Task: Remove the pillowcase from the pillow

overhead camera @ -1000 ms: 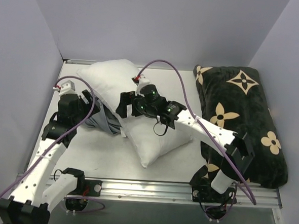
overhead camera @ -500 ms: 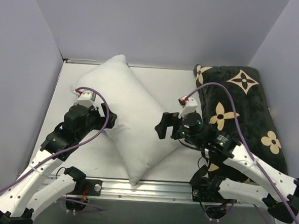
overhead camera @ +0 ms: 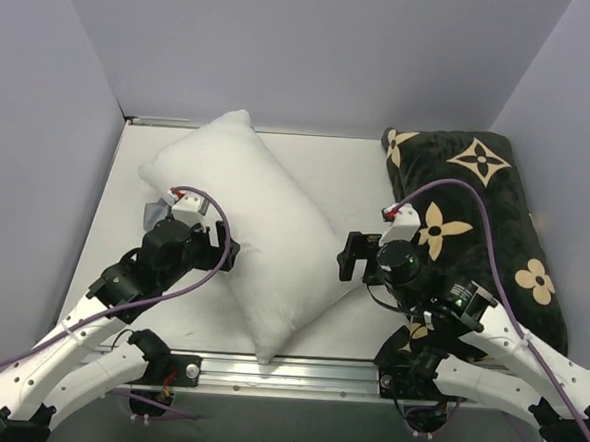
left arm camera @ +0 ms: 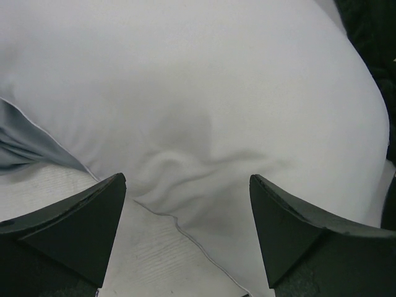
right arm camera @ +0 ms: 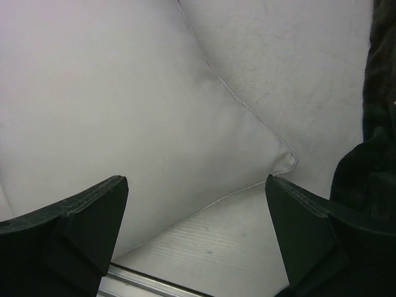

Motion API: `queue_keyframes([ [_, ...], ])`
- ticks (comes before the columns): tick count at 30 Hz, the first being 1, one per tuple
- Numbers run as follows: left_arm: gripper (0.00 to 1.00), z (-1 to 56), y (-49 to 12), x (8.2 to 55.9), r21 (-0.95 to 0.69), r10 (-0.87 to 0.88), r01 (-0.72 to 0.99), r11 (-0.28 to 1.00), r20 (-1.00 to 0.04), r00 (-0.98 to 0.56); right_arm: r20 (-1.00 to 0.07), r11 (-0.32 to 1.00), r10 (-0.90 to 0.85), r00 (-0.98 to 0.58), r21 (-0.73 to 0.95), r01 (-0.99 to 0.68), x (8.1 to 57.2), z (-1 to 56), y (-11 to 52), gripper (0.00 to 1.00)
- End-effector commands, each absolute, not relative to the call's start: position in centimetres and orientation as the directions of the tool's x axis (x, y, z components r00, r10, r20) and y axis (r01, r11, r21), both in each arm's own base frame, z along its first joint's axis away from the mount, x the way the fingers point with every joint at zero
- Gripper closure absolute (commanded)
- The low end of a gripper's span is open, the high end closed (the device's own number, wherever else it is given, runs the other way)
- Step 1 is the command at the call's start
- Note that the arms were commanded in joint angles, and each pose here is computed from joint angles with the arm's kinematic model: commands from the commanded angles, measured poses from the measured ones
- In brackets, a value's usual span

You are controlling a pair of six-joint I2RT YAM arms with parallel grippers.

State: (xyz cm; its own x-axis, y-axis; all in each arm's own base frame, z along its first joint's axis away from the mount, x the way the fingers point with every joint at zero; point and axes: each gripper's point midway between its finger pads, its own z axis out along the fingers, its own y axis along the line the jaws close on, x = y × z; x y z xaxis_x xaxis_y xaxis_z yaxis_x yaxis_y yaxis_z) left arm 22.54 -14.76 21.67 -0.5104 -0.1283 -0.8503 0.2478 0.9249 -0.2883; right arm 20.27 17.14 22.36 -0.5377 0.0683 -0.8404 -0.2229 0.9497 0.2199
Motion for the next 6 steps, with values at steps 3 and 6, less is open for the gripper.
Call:
queue_keyframes([
  [3,0.11,23.2,-14.7,22.7,-0.267,-0.118,0.268,0.926,-0.876,-0.467,-0.864,0.969,0.047,-0.501,0.161,-0.186,21.4,21.9,16.5,0.0],
  [6,0.11,23.4,-14.6,22.7,-0.259,-0.111,0.274,0.926,-0.883,-0.457,-0.876,0.975,0.057,-0.479,0.151,-0.161,21.8,22.1,15.8,0.0],
])
